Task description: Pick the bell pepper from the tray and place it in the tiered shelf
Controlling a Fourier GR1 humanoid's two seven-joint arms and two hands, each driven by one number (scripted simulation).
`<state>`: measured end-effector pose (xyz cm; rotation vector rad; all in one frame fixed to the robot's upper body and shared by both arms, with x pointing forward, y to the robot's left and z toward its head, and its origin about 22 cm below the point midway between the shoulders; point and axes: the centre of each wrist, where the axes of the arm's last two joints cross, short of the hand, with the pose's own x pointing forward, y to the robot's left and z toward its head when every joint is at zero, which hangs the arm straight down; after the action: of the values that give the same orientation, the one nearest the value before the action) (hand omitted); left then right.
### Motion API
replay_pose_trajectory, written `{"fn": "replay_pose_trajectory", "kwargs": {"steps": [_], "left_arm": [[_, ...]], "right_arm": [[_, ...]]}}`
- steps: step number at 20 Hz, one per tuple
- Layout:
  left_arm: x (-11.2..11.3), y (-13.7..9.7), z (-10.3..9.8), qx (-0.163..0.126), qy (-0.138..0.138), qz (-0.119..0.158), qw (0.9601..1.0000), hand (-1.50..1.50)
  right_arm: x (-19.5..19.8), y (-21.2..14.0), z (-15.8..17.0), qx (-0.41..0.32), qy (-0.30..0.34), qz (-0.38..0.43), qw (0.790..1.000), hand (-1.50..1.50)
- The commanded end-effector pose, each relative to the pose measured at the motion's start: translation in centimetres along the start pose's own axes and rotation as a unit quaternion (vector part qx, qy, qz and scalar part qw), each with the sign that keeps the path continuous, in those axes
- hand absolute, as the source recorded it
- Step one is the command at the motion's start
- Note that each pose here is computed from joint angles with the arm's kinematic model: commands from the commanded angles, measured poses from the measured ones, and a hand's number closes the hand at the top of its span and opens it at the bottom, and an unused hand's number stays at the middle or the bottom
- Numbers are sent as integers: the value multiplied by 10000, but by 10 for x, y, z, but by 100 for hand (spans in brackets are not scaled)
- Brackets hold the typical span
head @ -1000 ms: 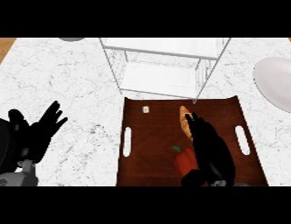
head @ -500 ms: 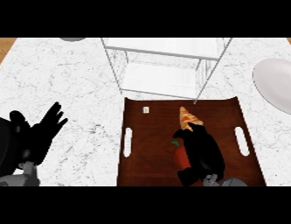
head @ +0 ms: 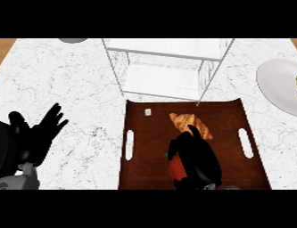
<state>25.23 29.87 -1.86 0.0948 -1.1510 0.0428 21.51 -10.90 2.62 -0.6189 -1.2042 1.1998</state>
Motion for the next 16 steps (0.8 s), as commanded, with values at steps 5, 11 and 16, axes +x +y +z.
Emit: {"fn": "replay_pose_trajectory", "kwargs": {"steps": [5,11,16], "left_arm": [[0,-1,2,-49,176,-39,9998,0],[5,-12,-4,-217,147,-75,9996,0],[-15,-11,-5,-105,291,-129,9994,0]], "right_arm": [[84,5,11,-401,-184,-657,9969,150],[132,-17,9,-1131,79,-1054,9879,150],[166,-79,24,-2217,-91,-1209,9675,150]]}}
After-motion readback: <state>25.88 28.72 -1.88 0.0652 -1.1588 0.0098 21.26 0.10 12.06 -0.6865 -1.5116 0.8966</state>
